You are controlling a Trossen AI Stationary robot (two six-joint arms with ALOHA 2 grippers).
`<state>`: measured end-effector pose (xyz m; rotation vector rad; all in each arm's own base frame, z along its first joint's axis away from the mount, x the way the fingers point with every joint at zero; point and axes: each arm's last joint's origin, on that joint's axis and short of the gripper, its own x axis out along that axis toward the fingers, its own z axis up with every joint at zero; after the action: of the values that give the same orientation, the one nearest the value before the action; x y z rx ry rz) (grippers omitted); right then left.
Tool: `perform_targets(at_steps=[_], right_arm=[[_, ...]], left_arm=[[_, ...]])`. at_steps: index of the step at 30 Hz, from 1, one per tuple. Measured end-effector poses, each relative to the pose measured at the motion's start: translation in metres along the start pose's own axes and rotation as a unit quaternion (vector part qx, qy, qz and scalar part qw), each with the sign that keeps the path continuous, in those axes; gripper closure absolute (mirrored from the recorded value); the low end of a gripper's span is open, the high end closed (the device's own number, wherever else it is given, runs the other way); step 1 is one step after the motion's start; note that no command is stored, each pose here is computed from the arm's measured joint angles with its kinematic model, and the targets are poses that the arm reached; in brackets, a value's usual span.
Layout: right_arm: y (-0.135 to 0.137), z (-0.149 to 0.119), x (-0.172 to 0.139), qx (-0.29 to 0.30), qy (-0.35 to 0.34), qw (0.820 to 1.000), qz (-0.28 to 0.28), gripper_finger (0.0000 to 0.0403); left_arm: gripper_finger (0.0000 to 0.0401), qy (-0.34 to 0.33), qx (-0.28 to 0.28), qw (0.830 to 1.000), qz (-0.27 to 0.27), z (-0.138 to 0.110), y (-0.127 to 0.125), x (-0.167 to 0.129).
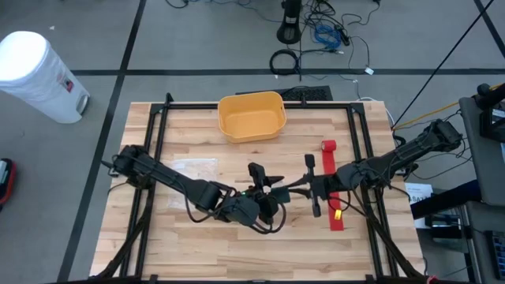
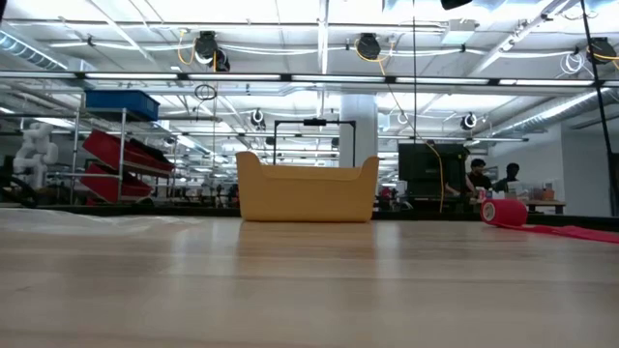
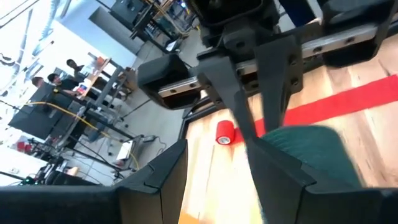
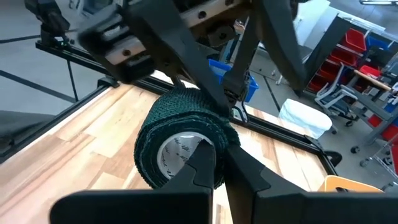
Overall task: Roll bandage
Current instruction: Roll the green bandage
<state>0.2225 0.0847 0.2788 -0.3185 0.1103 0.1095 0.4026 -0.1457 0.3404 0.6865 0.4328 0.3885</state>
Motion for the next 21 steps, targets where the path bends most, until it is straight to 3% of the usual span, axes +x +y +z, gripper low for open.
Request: perform_targets(at_steps=[7, 11, 17, 21], right_arm=[[0.001, 0.001, 0.0, 0.002, -0.005, 1.0, 0.007, 0.0392], [0.002, 0.001, -0.001, 0.0, -0.004, 1.0, 0.008, 0.0392], [0.002, 0.001, -0.001, -0.001, -0.004, 1.0, 0.008, 0.0392], [0.002, 0.002, -0.001, 0.0, -0.007, 1.0, 0.007, 0.0392]], left_arm=[[0.0228, 0.037, 0.019, 0.999, 0.011, -0.008, 0.013, -0.003], [0.0228, 0.049, -0.011, 0.999, 0.01, -0.011, 0.024, -0.009], [0.0228, 0.006, -0.087, 0.994, -0.06, -0.001, 0.03, -0.032], [0.0228, -0.011, -0.097, 0.99, -0.104, 0.003, 0.02, -0.042]])
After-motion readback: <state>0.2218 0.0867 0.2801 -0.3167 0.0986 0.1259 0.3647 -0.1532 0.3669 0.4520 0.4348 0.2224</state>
